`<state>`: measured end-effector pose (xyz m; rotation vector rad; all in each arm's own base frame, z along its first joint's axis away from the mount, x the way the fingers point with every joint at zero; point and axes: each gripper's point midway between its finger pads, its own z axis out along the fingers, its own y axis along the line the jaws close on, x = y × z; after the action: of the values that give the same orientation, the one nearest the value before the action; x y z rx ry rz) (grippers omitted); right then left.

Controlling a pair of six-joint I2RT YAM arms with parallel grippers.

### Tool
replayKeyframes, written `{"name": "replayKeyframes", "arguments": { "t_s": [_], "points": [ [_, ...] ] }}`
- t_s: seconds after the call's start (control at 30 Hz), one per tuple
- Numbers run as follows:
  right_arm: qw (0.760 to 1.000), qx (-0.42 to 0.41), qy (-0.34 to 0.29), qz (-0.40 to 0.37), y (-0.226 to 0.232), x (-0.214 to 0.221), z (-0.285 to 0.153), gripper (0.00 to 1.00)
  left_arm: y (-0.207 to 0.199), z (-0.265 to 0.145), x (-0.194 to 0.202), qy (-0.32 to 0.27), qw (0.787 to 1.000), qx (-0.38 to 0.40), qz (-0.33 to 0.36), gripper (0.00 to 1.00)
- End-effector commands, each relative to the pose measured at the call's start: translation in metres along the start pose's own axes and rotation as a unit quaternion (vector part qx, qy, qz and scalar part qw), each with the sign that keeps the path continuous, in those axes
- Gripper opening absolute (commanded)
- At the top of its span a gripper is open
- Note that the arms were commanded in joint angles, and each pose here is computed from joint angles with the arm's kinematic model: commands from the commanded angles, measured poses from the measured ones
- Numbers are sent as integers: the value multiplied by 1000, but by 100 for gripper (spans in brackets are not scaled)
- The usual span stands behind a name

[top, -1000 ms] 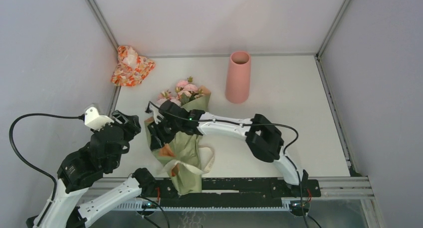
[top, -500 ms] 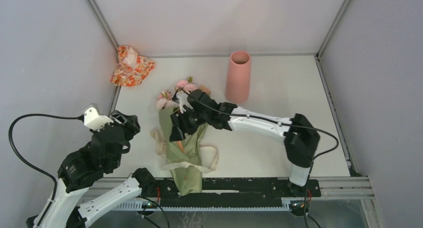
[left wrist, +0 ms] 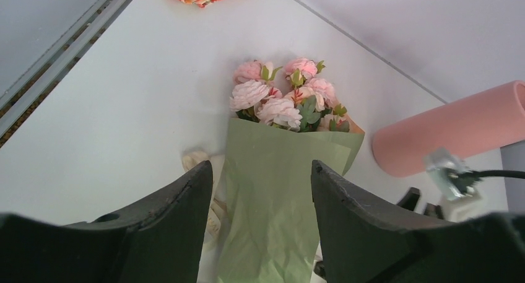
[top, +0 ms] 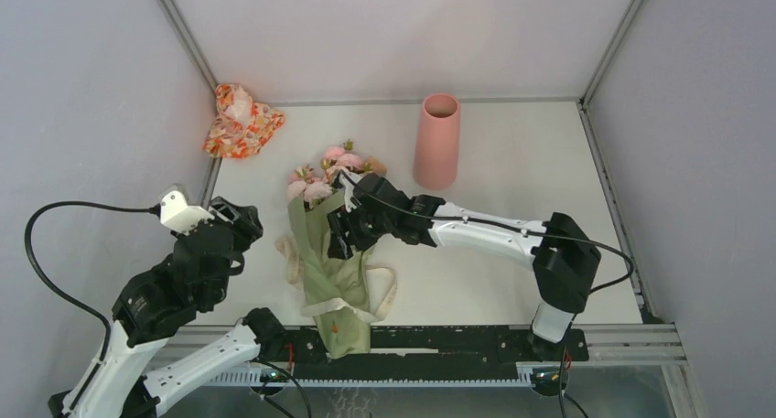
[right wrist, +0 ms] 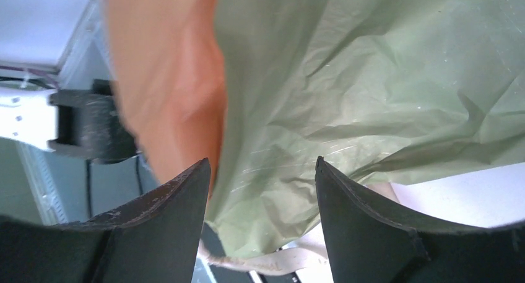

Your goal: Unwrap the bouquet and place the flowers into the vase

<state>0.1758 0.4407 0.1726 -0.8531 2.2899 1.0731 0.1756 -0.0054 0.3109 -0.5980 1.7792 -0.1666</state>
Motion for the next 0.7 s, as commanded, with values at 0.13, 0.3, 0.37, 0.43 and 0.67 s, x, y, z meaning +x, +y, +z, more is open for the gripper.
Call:
{"name": "replayKeyframes", "arguments": {
  "t_s": [0.13,0.3,0.37,0.43,0.67],
  "points": [
    [1000,-2,6,-4,-2,-15,42,71,-9,-5,-15,-8,1000,16,-10,64],
    [999,-19,28,-24,23,-9,67,71,-6,-7,-15,-5,1000,19,-14,64],
    [999,-24,37,-28,29,-4,77,71,-6,-7,-12,-3,1000,18,-10,64],
    [998,-24,47,-27,31,3,88,71,-6,-7,-11,-1,1000,17,-9,64],
    [997,11,71,-12,7,17,120,66,-5,-7,-10,2,1000,19,-11,64]
  ]
}}
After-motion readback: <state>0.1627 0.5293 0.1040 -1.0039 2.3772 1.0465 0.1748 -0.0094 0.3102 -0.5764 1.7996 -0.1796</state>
